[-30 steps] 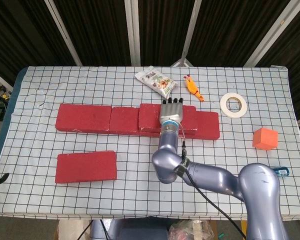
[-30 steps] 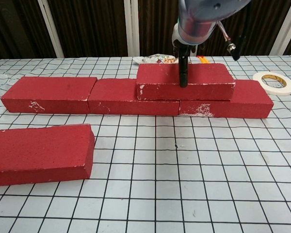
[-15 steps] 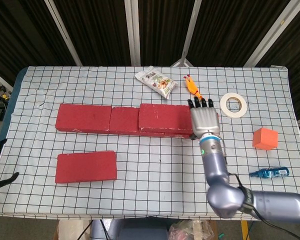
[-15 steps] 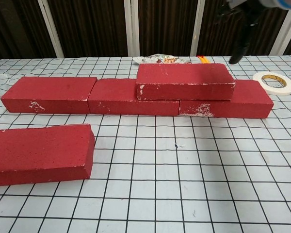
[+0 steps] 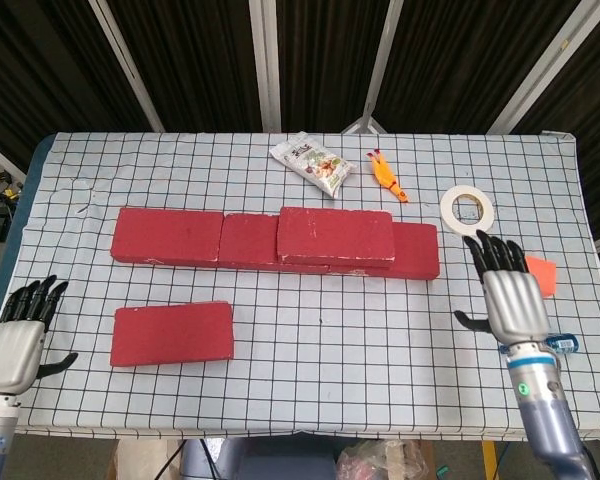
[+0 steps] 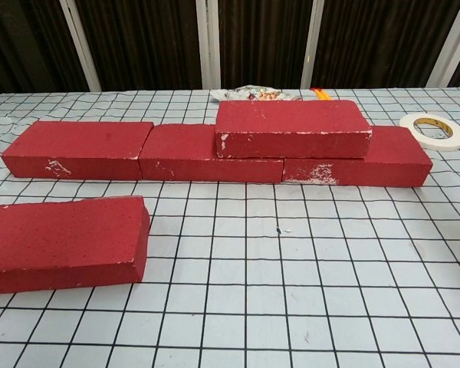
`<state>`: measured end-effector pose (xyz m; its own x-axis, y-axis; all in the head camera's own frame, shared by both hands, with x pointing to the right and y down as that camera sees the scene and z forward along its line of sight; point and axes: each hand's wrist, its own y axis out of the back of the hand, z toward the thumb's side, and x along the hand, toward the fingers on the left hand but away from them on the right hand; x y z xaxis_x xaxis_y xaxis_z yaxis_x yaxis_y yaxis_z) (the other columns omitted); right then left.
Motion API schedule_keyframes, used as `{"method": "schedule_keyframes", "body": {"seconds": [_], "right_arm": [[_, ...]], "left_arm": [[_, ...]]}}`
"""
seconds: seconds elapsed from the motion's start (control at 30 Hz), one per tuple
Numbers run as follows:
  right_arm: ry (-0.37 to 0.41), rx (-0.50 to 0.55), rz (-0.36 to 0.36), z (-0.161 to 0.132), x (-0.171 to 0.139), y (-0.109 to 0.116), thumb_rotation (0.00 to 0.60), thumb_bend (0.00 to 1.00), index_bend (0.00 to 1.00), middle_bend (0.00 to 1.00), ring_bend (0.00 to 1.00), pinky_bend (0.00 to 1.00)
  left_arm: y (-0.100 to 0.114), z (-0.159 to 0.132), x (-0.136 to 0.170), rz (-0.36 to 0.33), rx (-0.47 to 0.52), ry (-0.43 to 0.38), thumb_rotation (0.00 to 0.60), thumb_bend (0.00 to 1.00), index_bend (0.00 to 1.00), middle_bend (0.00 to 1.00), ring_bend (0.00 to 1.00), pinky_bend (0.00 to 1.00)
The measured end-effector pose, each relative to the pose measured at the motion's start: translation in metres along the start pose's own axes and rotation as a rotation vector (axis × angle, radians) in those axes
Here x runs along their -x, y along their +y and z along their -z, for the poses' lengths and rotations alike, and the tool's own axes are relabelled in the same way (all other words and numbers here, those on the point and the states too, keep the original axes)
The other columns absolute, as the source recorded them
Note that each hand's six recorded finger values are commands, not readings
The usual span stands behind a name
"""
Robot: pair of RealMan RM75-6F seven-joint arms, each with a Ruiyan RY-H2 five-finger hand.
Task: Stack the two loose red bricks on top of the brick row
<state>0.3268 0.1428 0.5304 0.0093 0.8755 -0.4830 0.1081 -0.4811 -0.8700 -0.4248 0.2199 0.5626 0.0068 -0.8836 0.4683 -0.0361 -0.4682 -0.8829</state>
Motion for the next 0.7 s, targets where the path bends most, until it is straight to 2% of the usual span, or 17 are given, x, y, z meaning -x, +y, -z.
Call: {"method": "schedule_keyframes", "body": {"seconds": [0.17, 0.3, 0.57, 0.7], "right_arm": [[-0.046, 0.073, -0.025, 0.042, -0.046, -0.023, 0.600, 0.19, 0.08, 0.03, 0.00, 0.00], [-0.063, 0.107, -0.013, 0.059, -0.068, -0.031, 0.600, 0.19, 0.08, 0.03, 0.00, 0.00], [-0.078, 0.139, -0.033, 0.071, -0.080, -0.052, 0.600, 0.19, 0.08, 0.03, 0.00, 0.00], [-0.078, 0.132, -0.043, 0.073, -0.081, -0.057, 0.600, 0.19, 0.08, 0.03, 0.00, 0.00]], "left_arm": [[0.006, -0.022, -0.007, 0.044, -0.033, -0.031, 0.600, 0.00, 0.05, 0.00, 0.00, 0.06], [0.004, -0.040, -0.014, 0.104, -0.052, -0.066, 0.600, 0.00, 0.04, 0.00, 0.00, 0.06], [-0.011, -0.059, -0.024, 0.206, -0.094, -0.095, 0.600, 0.00, 0.03, 0.00, 0.00, 0.06], [-0.026, -0.071, -0.027, 0.265, -0.101, -0.119, 0.600, 0.00, 0.03, 0.00, 0.00, 0.06]]}}
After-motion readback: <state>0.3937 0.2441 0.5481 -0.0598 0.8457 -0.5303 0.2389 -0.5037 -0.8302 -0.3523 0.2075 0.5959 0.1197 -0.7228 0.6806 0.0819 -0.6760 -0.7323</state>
